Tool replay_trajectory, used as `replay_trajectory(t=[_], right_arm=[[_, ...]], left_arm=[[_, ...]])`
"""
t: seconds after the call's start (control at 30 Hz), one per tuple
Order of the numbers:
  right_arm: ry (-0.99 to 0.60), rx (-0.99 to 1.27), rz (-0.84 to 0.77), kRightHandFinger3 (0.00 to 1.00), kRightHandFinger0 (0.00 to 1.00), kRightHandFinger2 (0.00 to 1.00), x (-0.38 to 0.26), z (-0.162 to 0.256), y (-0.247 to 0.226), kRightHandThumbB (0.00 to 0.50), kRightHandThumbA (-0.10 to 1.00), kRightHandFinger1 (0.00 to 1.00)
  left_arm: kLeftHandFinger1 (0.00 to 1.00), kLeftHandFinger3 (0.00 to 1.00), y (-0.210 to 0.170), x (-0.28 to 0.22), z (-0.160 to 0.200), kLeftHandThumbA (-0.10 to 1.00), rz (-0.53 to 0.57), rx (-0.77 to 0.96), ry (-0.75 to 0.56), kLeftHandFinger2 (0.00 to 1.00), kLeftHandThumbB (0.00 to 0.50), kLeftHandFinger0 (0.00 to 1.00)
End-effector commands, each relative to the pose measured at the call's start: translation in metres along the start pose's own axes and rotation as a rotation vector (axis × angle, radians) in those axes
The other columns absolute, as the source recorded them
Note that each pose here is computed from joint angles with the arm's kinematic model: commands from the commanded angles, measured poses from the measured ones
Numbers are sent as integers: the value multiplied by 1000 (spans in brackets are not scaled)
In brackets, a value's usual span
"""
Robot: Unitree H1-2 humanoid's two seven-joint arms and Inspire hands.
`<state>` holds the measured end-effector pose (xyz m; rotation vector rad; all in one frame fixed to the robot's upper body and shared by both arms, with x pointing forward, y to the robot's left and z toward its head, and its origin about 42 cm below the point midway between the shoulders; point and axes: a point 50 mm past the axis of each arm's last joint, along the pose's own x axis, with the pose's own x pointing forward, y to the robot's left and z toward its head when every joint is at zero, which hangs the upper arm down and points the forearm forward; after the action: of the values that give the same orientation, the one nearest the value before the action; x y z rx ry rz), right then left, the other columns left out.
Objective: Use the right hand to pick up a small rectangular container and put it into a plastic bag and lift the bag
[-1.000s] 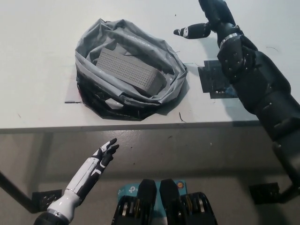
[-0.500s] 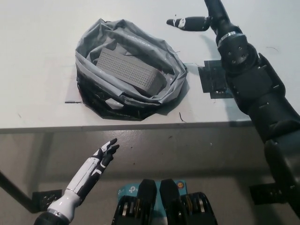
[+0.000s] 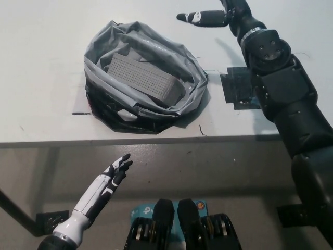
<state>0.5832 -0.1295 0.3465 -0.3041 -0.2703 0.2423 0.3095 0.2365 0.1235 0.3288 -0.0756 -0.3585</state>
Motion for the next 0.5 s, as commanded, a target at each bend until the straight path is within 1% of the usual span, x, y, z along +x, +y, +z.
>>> replay_trajectory(t=[0.0, 0.13, 0.27, 0.3, 0.33, 0.4, 0.47], right_arm=[[-13, -38, 9, 1000, 1000, 1000, 7, 13, 3, 499, 1000, 1000], [12, -113, 53, 1000, 1000, 1000, 4, 2, 9, 500, 1000, 1000], [13, -220, 102, 1000, 1000, 1000, 2, -5, 14, 500, 1000, 1000], [13, -230, 107, 1000, 1000, 1000, 1, -6, 14, 484, 1000, 1000], [12, -236, 112, 1000, 1000, 1000, 0, -9, 16, 464, 972, 1000], [14, -236, 115, 1000, 1000, 1000, -1, -11, 17, 459, 957, 1000], [16, -241, 120, 1000, 1000, 1000, -2, -12, 20, 468, 960, 1000]], left_arm=[[1000, 1000, 7, 5, 13, 1000, -13, 34, -60, 1000, 332, 1000], [1000, 1000, 7, 5, 13, 1000, -15, 40, -60, 1000, 343, 1000], [1000, 1000, 8, 6, 14, 1000, -14, 46, -67, 1000, 342, 1000], [1000, 1000, 8, 6, 14, 1000, -15, 50, -67, 1000, 342, 1000], [1000, 1000, 8, 6, 14, 1000, -16, 55, -66, 1000, 341, 1000], [1000, 1000, 7, 7, 14, 1000, -16, 54, -64, 1000, 346, 1000], [1000, 1000, 8, 6, 14, 1000, -14, 53, -60, 1000, 347, 1000]])
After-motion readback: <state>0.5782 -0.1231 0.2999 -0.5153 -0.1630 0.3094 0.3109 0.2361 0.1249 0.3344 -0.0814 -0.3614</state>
